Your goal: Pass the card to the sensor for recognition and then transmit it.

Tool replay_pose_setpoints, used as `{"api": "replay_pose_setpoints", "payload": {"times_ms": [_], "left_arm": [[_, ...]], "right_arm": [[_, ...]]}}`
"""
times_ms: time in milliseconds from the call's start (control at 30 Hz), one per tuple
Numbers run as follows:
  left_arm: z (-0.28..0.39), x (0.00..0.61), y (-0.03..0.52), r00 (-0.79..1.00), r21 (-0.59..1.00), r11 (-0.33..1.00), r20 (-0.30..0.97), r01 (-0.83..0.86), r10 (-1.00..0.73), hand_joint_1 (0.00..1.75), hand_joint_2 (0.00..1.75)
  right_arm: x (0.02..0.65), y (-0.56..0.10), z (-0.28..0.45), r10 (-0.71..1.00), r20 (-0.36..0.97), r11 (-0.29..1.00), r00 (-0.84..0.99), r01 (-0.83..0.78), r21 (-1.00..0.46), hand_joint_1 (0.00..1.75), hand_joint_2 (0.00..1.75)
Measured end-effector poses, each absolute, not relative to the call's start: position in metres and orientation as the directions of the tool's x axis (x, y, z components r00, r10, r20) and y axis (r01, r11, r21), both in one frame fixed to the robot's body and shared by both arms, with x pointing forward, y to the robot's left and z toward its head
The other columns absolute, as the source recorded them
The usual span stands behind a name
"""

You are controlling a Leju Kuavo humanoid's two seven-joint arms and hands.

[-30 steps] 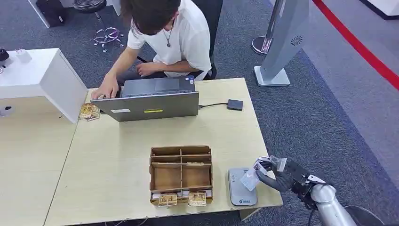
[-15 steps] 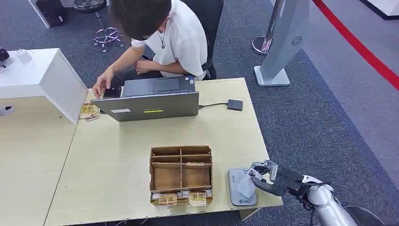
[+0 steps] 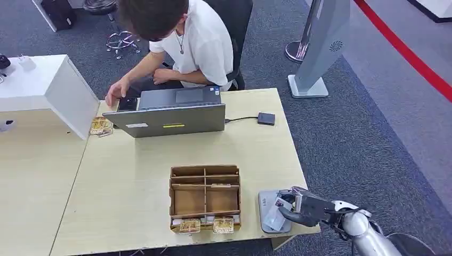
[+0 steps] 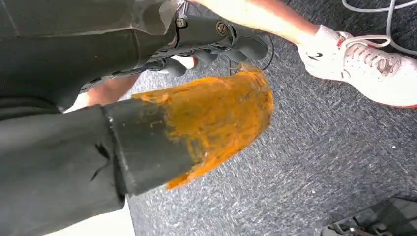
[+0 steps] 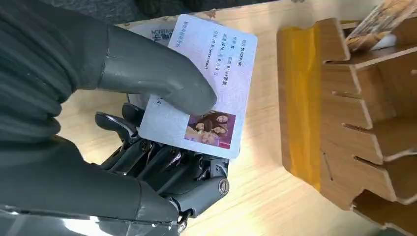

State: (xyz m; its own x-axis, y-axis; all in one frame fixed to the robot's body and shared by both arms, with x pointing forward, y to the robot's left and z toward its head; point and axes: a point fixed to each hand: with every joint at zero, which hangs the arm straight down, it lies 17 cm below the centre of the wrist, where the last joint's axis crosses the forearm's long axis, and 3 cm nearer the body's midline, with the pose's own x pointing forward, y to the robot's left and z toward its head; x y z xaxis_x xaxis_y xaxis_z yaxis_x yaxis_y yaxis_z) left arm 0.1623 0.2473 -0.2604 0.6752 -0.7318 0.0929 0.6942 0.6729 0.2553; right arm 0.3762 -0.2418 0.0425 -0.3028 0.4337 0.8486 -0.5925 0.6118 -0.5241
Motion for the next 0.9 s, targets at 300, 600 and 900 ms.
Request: {"api": "replay_pose_setpoints", "payload": {"times_ms": [300,600,900], "left_arm": [[-0.260,0.162,0.245,0.635,0.254,0.633,0.084,0.732,-0.768,0.00,0.00],[-0.260,0.163,0.244,0.609,0.254,0.606,0.079,0.753,-0.789,0.00,0.00],[-0.259,0.163,0.244,0.581,0.259,0.578,0.072,0.774,-0.810,0.00,0.00]], "right_arm": [[0.387,-0.235,0.041,0.503,0.797,0.578,-0.334,-0.555,-0.598,1.75,1.75],[0.397,-0.234,0.039,0.555,0.757,0.558,-0.345,-0.520,-0.647,1.75,1.75],[0.412,-0.245,0.031,0.670,0.657,0.498,-0.346,-0.447,-0.743,1.75,1.75]]}}
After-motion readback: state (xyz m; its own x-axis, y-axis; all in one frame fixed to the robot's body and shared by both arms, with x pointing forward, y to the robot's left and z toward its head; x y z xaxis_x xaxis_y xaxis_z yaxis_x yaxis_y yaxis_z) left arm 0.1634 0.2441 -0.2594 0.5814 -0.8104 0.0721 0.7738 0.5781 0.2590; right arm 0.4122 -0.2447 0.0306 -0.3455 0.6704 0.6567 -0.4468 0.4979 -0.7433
